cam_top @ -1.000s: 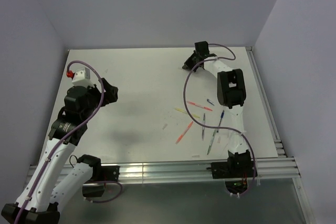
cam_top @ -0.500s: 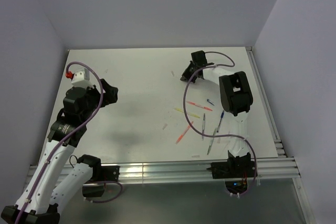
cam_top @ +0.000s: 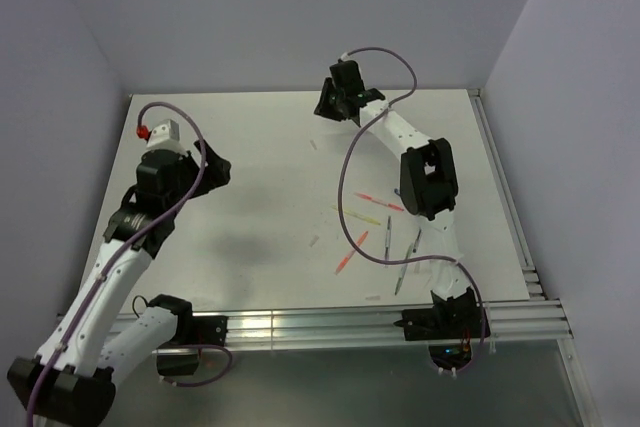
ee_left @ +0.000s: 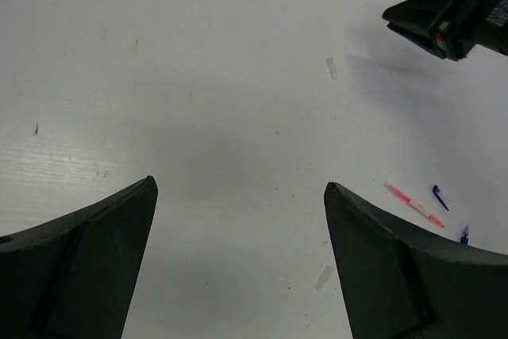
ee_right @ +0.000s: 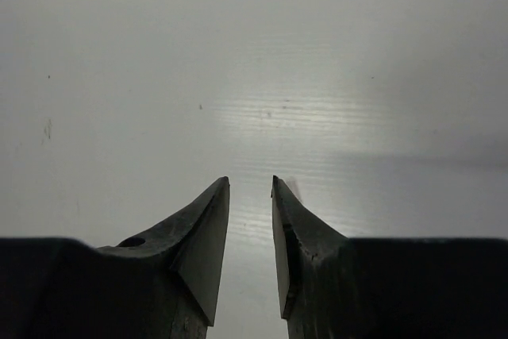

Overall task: Insert the pens into the pen caps
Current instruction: Move the pen cap to the center of the board.

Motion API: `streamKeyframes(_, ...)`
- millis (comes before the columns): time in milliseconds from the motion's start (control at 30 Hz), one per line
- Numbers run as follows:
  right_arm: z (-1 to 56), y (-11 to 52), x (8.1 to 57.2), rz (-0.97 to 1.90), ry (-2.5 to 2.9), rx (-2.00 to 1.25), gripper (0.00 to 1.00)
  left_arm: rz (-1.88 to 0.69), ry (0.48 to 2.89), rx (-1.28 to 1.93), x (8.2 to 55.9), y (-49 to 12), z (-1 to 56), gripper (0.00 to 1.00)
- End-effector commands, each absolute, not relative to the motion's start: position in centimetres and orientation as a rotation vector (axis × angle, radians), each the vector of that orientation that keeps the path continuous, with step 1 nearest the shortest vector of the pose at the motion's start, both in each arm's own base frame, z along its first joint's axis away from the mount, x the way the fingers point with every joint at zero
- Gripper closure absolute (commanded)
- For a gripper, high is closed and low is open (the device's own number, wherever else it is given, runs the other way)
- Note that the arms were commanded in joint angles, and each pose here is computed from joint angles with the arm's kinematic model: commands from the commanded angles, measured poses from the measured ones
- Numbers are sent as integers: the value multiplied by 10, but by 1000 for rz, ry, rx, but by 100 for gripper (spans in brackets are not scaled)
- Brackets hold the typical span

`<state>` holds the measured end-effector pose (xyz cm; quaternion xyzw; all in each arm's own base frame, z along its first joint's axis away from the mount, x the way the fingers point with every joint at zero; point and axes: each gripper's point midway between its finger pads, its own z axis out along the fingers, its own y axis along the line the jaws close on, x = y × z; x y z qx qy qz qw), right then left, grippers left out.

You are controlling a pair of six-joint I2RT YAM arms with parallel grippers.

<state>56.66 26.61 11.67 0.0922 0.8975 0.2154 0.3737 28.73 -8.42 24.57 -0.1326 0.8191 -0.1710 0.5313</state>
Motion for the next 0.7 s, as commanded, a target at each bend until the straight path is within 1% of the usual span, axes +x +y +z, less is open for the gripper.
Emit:
streamKeyframes(0, 112, 258, 558, 478, 2333, 193, 64, -436, 1991, -487, 325, -94, 238, 9)
streamKeyframes(67, 115, 255, 551, 471, 2331, 191, 64, -438, 1965, -552, 345, -96, 237, 12)
streamKeyframes(100, 130, 253, 549, 471, 2308, 190, 64, -439, 1953, -599, 354, -96, 235, 12)
streamKeyframes(133, 136, 250, 547, 460, 2300, 194, 64, -419, 1997, -629, 367, -100, 215, 13)
streamKeyframes(167, 134, 247, 544, 444, 2306, 202, 64, -434, 1974, -644, 380, -104, 219, 17)
streamKeyframes(200, 145, 243, 541, 436, 2289, 206, 64, -431, 1975, -669, 391, -106, 214, 20)
streamKeyframes(233, 147, 240, 539, 419, 2291, 215, 65, -398, 2033, -688, 404, -110, 187, 23)
streamKeyframes(300, 151, 226, 531, 353, 2289, 245, 66, -409, 2037, -692, 428, -120, 186, 27)
streamKeyframes(333, 152, 220, 527, 338, 2288, 253, 66, -353, 2094, -705, 438, -123, 159, 27)
streamKeyframes(367, 152, 213, 516, 323, 2293, 261, 66, -359, 2071, -697, 453, -129, 171, 28)
streamKeyframes(400, 155, 213, 513, 351, 2277, 274, 67, -314, 2124, -687, 458, -139, 147, 28)
streamKeyframes(433, 141, 208, 502, 347, 2308, 279, 67, -291, 2127, -680, 465, -144, 143, 27)
streamKeyframes(467, 151, 207, 497, 365, 2289, 286, 67, -307, 2106, -671, 478, -154, 154, 27)
streamKeyframes(500, 152, 207, 494, 384, 2284, 299, 68, -252, 2180, -660, 481, -163, 124, 27)
streamKeyframes(533, 151, 213, 487, 434, 2293, 281, 69, -234, 2196, -652, 487, -168, 119, 26)
streamKeyframes(567, 146, 210, 476, 439, 2303, 284, 69, -225, 2160, -646, 502, -174, 134, 26)
streamKeyframes(600, 148, 210, 473, 456, 2288, 291, 69, -183, 2194, -620, 505, -184, 115, 26)
streamKeyframes(633, 136, 210, 462, 469, 2314, 283, 69, -162, 2196, -614, 509, -187, 113, 25)
streamKeyframes(667, 144, 210, 458, 488, 2292, 279, 69, -171, 2168, -606, 518, -195, 123, 25)
